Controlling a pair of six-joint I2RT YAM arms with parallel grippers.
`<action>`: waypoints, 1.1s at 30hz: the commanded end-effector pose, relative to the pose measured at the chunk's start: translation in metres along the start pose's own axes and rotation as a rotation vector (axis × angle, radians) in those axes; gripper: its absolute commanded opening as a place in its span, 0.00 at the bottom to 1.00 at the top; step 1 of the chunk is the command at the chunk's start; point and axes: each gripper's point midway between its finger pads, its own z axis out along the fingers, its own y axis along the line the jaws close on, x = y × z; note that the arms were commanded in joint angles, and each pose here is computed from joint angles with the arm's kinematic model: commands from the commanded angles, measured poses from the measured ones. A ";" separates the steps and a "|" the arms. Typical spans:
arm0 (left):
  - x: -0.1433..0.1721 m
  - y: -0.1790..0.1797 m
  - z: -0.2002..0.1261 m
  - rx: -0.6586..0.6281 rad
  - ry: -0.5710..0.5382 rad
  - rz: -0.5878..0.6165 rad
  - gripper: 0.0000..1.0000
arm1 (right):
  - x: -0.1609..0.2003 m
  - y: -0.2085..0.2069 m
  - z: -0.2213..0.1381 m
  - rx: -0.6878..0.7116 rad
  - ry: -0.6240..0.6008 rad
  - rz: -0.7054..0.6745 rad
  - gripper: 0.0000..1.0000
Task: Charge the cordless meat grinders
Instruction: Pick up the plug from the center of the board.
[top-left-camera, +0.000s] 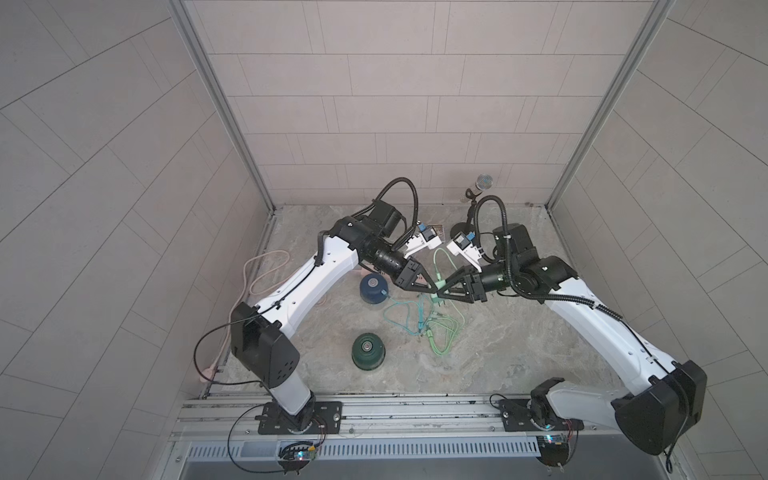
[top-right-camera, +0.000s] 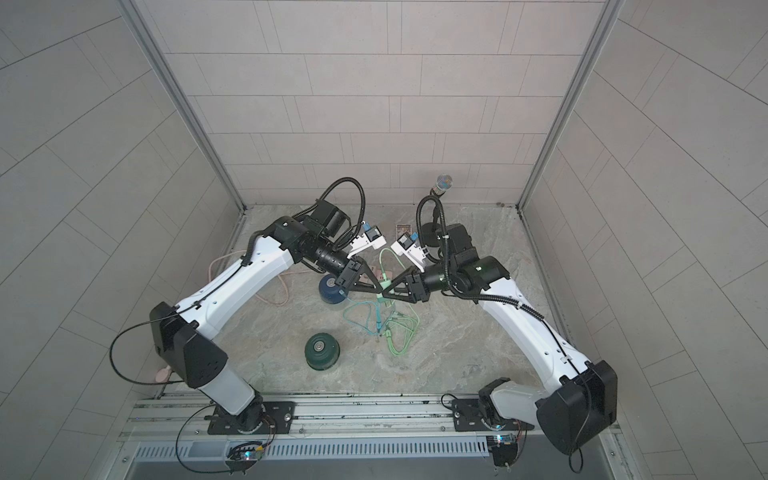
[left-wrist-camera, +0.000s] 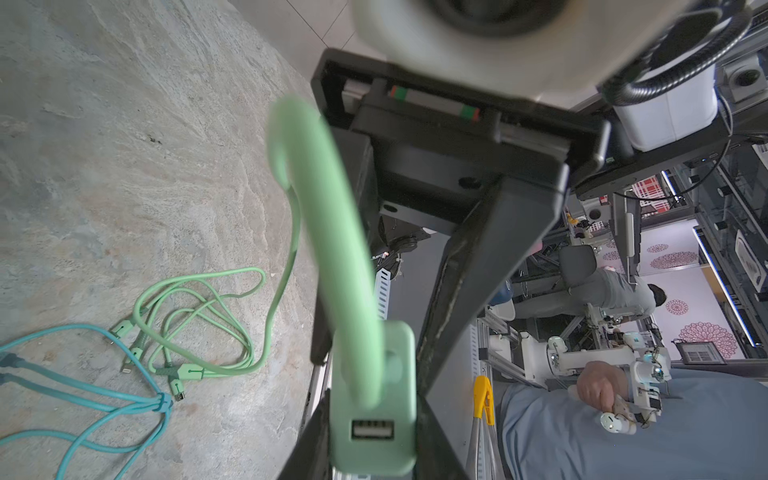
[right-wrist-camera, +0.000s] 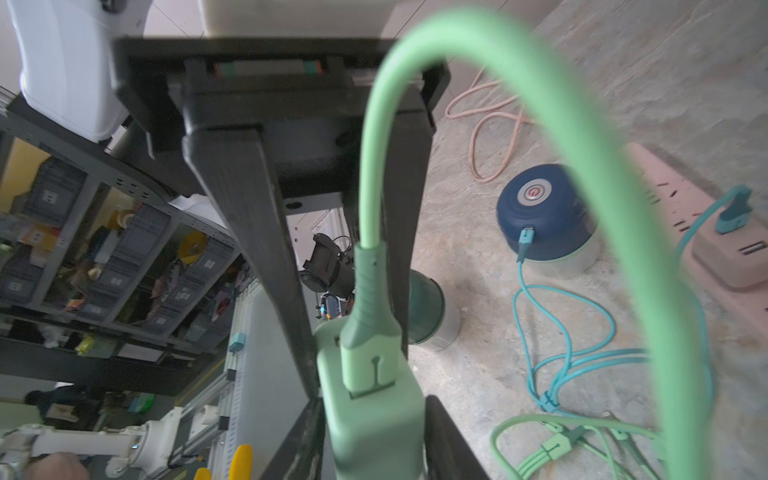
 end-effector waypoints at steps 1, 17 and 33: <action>0.000 -0.023 -0.008 0.042 -0.029 0.092 0.00 | -0.007 0.004 0.000 -0.037 -0.018 -0.016 0.29; -0.017 0.006 -0.037 -0.085 -0.211 0.033 0.60 | -0.030 -0.003 -0.010 0.020 -0.144 -0.040 0.11; -0.059 0.021 -0.043 -0.019 -0.562 -0.040 0.56 | -0.055 -0.008 -0.012 0.038 -0.243 -0.032 0.12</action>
